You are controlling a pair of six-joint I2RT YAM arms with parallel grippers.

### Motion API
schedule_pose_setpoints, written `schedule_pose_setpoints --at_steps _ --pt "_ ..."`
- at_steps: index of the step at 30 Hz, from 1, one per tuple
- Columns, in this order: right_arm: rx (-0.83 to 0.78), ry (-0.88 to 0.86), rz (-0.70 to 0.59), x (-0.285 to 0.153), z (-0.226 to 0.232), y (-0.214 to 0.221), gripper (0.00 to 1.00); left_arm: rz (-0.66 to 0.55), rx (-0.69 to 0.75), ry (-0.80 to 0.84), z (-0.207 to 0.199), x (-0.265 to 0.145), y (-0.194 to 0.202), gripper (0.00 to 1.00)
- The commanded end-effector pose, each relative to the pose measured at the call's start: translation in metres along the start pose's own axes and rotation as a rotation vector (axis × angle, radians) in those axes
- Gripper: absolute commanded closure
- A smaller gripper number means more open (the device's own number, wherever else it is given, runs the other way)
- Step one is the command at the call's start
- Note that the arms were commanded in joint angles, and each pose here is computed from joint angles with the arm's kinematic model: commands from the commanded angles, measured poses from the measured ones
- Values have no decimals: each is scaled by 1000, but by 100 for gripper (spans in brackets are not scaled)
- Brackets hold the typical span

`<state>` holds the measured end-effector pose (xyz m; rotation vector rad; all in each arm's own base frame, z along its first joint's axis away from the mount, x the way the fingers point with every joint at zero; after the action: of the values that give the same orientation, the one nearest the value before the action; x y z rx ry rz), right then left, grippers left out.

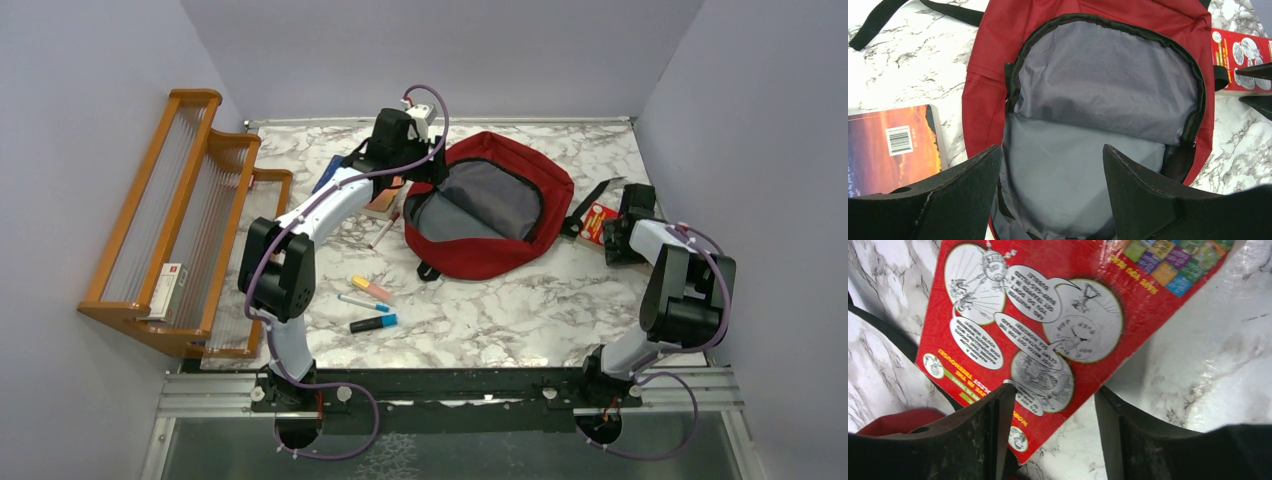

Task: Pack the student bag
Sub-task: Move the book to the center of the board.

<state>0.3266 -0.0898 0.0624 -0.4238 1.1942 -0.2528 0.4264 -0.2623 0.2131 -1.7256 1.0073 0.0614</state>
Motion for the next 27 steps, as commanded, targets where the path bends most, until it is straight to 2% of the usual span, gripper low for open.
schedule_pose_setpoints --at_steps 1,9,14,18,23,27 --pt "-6 19 -27 14 -1 -4 41 -4 -7 28 -4 0 -5 25" --pt "-44 42 -17 19 -17 4 70 2 -9 32 -4 2 -3 25" --pt "-63 35 -27 11 -22 3 92 3 -7 33 -4 2 -3 25" --pt "-87 46 -12 2 -31 5 99 8 1 46 -5 3 -3 25" --pt "-88 66 15 -12 -49 12 99 18 27 115 -15 0 -5 25" --pt "-65 53 -35 -31 -59 5 99 24 40 192 -33 1 -10 25"
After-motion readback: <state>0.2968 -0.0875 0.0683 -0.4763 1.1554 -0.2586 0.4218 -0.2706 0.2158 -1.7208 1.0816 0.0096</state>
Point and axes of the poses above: each gripper's point midway between its finger pads, its own x axis out along the fingers, its own z axis along the line the jaws close on, y = z × x, the point moved 4 cm from there along -x, back along the fingers, and after that the axes turned 9 degrees about -x, right-handed, at the moved point
